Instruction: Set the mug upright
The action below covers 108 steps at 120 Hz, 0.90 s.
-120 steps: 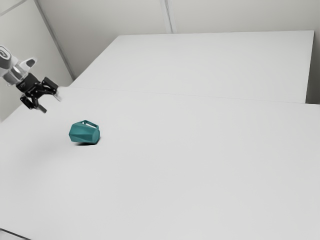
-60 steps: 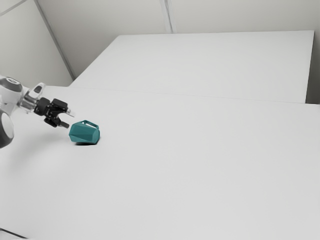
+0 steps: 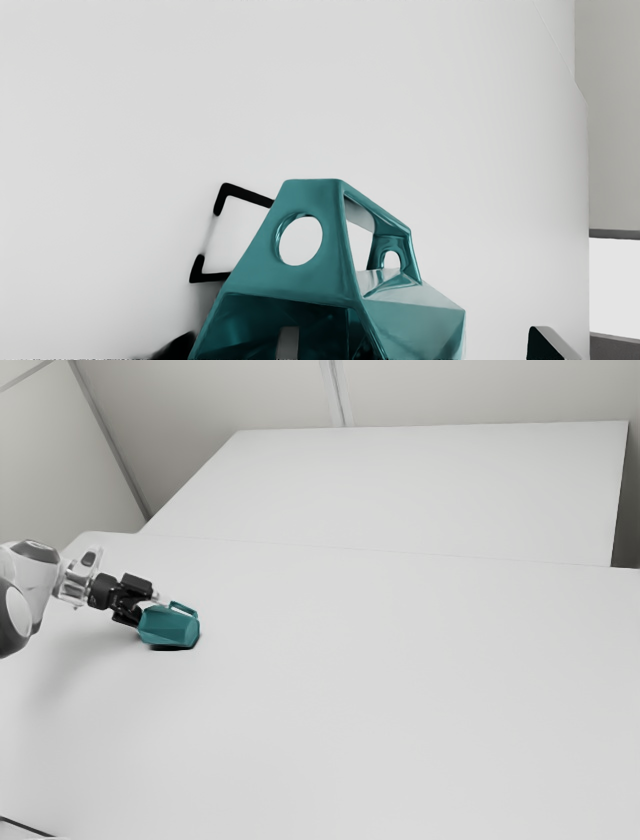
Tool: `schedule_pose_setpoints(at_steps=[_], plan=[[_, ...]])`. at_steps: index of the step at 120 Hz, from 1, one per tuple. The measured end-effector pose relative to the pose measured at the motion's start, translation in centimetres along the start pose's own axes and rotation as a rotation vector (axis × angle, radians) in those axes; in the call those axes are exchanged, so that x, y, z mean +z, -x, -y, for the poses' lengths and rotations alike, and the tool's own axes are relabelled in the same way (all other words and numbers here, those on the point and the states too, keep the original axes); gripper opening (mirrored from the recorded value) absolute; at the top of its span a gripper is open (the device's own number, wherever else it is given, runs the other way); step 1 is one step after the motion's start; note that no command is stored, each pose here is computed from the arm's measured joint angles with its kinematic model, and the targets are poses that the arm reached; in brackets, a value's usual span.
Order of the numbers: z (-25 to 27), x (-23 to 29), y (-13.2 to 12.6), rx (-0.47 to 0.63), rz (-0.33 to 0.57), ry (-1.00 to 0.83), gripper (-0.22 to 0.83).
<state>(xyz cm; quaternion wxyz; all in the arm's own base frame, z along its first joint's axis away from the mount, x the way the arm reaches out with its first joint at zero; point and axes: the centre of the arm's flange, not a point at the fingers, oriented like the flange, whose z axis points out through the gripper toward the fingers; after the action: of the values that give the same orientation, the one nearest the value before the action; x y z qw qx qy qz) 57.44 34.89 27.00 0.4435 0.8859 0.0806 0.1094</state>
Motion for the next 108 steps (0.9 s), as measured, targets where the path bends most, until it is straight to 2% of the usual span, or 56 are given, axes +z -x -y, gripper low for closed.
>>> schedule_pose_setpoints(at_steps=[12,56,84,108], plan=[[0.1,-0.1,0.0,0.012,-0.006,0.001,0.33],[-0.4,-0.2,-0.2,0.053,-0.013,0.005,-0.02],[-1.2,-0.4,-0.6,0.08,-0.022,0.008,-0.12],[-7.0,-1.5,-2.4,0.181,-0.024,-0.013,-0.15]])
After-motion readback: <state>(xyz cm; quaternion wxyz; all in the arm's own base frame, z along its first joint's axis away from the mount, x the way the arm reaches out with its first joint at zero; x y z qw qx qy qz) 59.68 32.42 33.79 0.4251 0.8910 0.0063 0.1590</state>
